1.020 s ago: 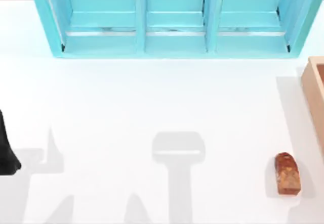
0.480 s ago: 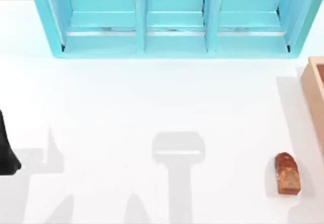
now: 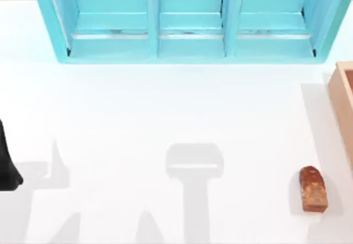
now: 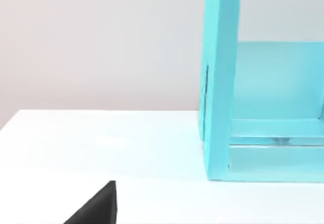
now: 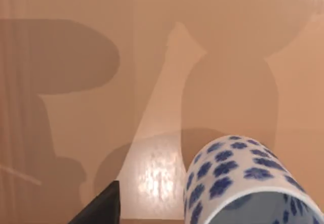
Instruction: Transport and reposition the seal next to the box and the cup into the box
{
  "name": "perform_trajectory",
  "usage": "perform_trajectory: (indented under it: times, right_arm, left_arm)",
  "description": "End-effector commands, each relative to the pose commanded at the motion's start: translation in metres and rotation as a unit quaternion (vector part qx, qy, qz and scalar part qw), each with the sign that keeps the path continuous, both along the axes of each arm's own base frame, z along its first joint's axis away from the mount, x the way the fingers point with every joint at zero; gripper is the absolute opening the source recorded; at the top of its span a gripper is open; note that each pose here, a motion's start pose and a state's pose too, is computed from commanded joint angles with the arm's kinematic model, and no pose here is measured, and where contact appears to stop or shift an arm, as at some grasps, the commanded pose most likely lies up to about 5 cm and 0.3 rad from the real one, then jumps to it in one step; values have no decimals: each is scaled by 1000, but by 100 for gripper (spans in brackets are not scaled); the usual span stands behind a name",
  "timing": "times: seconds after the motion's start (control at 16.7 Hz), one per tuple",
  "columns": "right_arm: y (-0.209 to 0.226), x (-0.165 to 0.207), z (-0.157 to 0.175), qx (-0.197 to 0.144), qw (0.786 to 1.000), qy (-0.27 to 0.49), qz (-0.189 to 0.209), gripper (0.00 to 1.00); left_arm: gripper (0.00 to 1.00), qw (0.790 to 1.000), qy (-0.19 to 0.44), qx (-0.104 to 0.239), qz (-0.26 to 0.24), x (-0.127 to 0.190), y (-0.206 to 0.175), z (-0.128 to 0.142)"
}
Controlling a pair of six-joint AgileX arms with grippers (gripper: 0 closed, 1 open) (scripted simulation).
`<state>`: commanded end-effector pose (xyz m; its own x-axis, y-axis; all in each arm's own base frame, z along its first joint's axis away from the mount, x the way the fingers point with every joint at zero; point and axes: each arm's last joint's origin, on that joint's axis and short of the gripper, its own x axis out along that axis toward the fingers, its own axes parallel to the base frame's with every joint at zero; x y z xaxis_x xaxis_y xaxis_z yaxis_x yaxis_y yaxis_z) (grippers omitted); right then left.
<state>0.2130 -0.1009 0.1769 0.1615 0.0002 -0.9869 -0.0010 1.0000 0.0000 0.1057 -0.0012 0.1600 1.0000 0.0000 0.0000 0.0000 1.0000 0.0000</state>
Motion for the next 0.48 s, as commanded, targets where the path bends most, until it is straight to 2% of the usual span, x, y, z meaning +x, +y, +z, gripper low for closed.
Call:
perform_trajectory:
  times: [0.24,0.48]
  right_arm:
    - [-12,21,45,-10,996,-84,11,100]
    - [-15,21,85,-12,995,-94,10,100]
  left_arm:
    - [100,1000,0,0,0,0,0,0]
    - [100,1000,0,0,0,0,0,0]
